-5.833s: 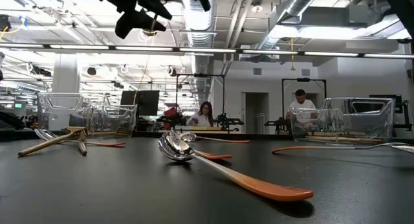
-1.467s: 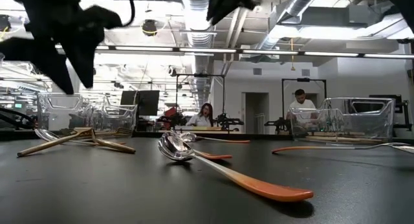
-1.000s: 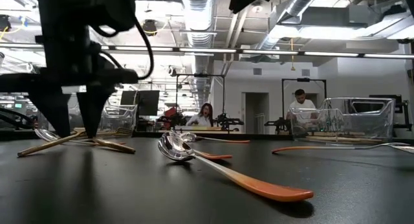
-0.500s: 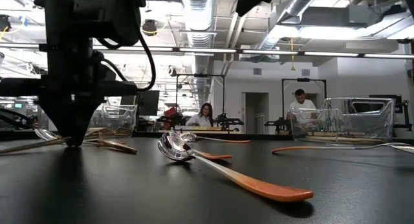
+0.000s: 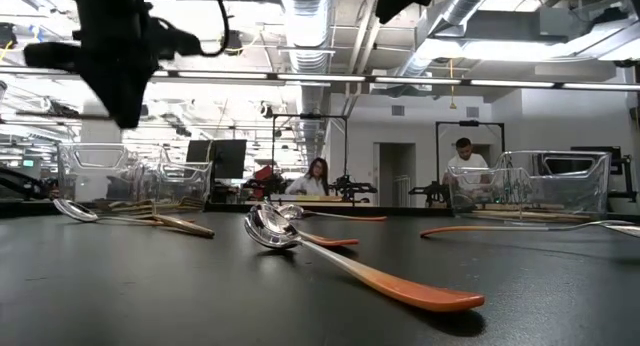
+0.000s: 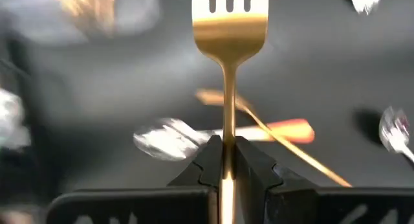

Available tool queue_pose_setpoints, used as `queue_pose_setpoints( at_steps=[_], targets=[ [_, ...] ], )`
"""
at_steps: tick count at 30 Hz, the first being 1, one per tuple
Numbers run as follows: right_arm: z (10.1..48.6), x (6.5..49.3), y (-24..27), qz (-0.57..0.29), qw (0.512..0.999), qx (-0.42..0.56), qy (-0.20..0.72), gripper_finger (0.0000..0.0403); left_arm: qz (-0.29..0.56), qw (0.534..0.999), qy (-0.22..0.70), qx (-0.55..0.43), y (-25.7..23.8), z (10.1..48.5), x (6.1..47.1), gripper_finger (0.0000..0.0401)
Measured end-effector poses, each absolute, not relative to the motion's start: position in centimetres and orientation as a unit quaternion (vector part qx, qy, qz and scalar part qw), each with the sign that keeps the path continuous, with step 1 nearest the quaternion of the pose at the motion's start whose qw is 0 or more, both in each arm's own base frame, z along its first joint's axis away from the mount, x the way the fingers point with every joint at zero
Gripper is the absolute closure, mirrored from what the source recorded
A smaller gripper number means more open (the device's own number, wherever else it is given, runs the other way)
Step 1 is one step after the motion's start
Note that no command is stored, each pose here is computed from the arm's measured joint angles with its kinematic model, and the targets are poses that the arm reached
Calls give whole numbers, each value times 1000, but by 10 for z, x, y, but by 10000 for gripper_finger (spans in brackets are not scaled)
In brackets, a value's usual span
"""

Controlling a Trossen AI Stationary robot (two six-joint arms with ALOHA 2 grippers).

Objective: Sort silverware by color (type)
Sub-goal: Put the gold fork into the top left transparent bin

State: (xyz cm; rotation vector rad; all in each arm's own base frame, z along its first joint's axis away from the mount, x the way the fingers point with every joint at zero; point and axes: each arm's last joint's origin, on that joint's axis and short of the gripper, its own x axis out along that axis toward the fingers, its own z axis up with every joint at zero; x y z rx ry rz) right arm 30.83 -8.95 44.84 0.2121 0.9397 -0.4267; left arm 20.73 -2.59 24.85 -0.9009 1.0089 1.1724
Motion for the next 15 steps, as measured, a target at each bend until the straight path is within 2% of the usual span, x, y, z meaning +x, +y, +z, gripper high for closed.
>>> queue_pose_setpoints(
  at_steps=[8, 15],
  targets=[
    [434, 321, -62, -196, 855, 130, 463, 285, 546, 648, 402, -348, 46, 290, 166, 392],
    [406, 337, -33, -200, 837, 165, 482, 285, 565, 653, 393, -317, 116, 295, 145, 392]
  ],
)
